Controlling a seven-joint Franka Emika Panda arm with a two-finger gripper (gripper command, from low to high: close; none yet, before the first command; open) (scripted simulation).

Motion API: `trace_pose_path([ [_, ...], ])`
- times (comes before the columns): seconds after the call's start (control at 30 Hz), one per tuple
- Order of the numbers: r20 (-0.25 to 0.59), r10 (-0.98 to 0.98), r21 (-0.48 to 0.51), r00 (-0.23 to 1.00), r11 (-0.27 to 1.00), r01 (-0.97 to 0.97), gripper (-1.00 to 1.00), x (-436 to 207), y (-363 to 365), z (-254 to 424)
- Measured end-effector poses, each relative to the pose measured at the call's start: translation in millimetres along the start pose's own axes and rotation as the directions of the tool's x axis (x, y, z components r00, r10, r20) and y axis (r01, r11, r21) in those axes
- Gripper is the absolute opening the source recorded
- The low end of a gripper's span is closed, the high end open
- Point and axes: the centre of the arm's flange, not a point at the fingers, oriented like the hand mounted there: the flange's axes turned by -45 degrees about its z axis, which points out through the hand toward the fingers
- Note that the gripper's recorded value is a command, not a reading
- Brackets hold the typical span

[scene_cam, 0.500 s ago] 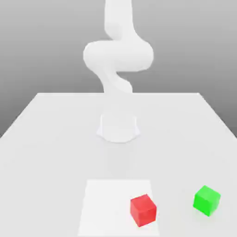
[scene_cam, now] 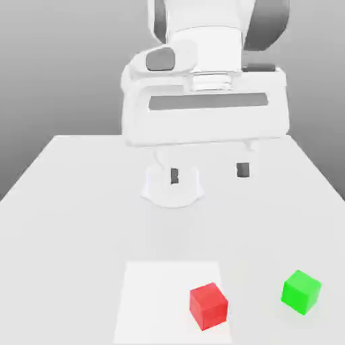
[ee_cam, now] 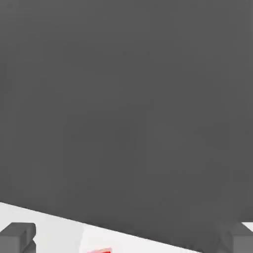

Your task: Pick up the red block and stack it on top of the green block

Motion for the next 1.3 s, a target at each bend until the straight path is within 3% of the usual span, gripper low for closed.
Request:
trace_pose_path([
  [0.27,0.228,-0.132,0.056,0.965,0.991,0.122,0.00,-61.1,-27.6,142.3],
  [0.43,0.247,-0.143,0.062,0.958,0.989,0.131,0.00,-81.1,-30.7,203.3],
  [0.47,0.247,-0.143,0.062,0.958,0.989,0.131,-1.00,-83.7,-31.0,210.7],
  [0.7,0.248,-0.143,0.062,0.958,0.989,0.131,-1.00,-83.7,-31.2,210.6],
  [0.87,0.248,-0.145,0.063,0.958,0.989,0.133,-1.00,-70.2,-30.5,160.4],
  [1.13,0.209,-0.486,0.150,0.849,0.873,0.463,-1.00,-50.8,-197.4,117.4],
  [1.3,0.203,-0.523,0.156,0.828,0.852,0.500,-1.00,-63.7,-219.1,161.0],
])
